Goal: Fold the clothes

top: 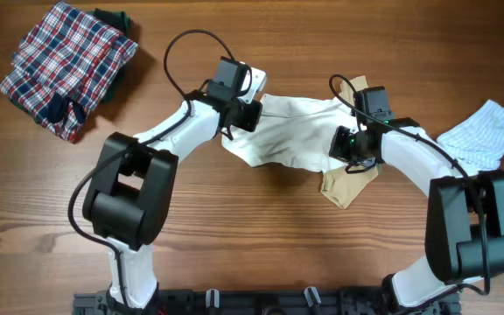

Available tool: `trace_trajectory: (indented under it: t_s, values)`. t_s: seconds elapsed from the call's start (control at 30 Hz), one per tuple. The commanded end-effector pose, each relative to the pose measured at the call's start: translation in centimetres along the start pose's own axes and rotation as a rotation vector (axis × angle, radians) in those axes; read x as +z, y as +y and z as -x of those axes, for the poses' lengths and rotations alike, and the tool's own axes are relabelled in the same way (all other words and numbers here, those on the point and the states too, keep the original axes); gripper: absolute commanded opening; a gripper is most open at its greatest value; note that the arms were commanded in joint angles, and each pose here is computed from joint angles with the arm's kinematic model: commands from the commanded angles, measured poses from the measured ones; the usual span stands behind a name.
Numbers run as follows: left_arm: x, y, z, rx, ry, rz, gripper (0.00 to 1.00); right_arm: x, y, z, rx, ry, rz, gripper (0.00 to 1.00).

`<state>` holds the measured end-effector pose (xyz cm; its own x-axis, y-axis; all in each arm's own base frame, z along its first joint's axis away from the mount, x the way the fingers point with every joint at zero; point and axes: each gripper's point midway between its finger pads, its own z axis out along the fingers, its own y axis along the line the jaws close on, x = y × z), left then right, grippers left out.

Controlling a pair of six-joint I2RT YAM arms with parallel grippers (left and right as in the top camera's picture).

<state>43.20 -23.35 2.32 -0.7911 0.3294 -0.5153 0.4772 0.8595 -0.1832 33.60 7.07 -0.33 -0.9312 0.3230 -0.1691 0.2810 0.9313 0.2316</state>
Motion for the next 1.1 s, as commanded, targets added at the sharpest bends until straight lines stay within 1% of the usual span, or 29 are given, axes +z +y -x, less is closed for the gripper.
trace_trajectory:
  t_s: [0.0,0.1,0.3,0.43,0.7,0.8,0.9,1.07]
  values:
    - [0.3,1.8,-0.2,-0.019,-0.001,0.026,0.14,0.9,-0.5,-1.6,0.011,0.066,-0.007,0.04]
    - [0.5,2.8,-0.4,-0.036,0.002,0.034,0.13,1.0,-0.3,-1.9,0.003,0.075,-0.009,0.04]
    - [1.7,2.9,-1.6,-0.045,0.038,0.023,0.13,1.0,-0.2,-2.0,0.001,0.077,-0.008,0.05]
    - [1.9,2.7,-2.8,-0.056,0.082,0.01,0.09,1.0,-0.2,-2.0,0.0,0.075,-0.008,0.04]
    - [1.8,2.7,-3.5,-0.063,0.113,0.011,0.11,1.0,-0.2,-1.9,0.0,0.073,-0.007,0.04]
    - [1.9,3.1,-2.7,-0.054,0.079,0.034,0.12,1.0,-0.1,-2.1,0.0,0.079,-0.002,0.04]
    - [2.4,3.9,-1.5,-0.05,0.022,0.049,0.12,0.9,0.0,-3.0,0.005,0.119,0.008,0.04]
    - [3.7,6.4,-1.8,-0.085,0.004,0.071,0.12,0.7,-0.7,-4.2,0.012,0.172,-0.02,0.04]
